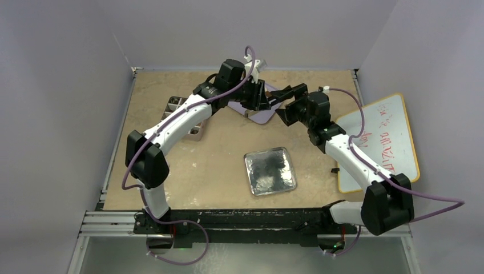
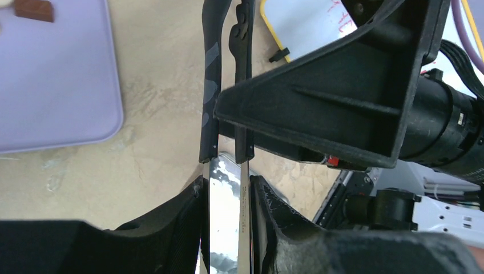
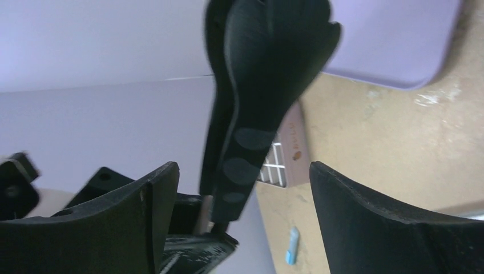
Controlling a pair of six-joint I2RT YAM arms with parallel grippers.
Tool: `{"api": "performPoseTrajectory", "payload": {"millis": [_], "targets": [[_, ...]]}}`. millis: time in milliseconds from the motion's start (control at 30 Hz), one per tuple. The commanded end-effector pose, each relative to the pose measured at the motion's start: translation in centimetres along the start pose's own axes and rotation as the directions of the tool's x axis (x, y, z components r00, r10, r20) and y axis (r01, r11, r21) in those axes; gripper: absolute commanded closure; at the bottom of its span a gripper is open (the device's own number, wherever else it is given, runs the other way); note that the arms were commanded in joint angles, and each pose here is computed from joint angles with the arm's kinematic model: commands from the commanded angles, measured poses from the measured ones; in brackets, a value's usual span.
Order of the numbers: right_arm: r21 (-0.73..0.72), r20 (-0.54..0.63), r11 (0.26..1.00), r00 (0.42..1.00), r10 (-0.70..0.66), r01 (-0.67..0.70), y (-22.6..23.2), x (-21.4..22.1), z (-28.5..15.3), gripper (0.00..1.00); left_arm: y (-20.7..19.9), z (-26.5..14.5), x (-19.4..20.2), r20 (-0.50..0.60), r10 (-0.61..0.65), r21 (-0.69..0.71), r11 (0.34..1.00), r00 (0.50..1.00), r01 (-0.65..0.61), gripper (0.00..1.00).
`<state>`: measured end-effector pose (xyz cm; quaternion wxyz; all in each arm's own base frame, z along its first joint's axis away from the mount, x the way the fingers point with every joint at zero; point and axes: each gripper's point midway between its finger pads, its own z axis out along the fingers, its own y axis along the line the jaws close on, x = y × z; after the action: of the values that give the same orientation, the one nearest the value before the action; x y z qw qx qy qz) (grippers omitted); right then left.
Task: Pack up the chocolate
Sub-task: Adjust the clamp.
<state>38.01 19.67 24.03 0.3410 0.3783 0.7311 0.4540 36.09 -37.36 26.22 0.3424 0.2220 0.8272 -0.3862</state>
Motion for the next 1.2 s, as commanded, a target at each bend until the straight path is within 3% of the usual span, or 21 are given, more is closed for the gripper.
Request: {"api": "performPoseTrajectory", "payload": {"millis": [0, 367, 500, 867, 1167], "targets": [[-0.155, 0.022, 0.987, 0.998, 0.053, -0.049, 2.9, -0.6, 0.3, 0.17, -2.5, -2.0, -2.0, 0.061, -0.034, 0.117, 0.993, 0.998, 0.027, 0.70], [-0.108, 0.018, 0.989, 0.995, 0.101, -0.098, 1.8, -0.7, 1.4, 0.57, -1.1, -2.1, -1.3, 0.046, -0.072, 0.125, 0.990, 0.996, 0.066, 0.70], [-0.090, 0.007, 0.988, 0.992, 0.130, -0.128, 1.4, -0.5, 1.8, 0.68, 0.8, -2.0, -0.8, 0.043, -0.016, 0.037, 0.999, 0.999, 0.014, 0.68], [-0.030, -0.007, 0.984, 0.985, 0.175, -0.175, 0.0, -0.2, 2.8, 0.86, 4.7, -2.5, -0.5, 0.029, 0.168, -0.141, 0.977, 0.985, -0.163, 0.64], [-0.038, -0.024, 0.977, 0.978, 0.207, -0.208, -0.3, 0.1, 3.2, 0.89, 5.3, -3.0, 0.4, -0.022, 0.209, -0.166, 0.963, 0.978, -0.210, 0.56]]}}
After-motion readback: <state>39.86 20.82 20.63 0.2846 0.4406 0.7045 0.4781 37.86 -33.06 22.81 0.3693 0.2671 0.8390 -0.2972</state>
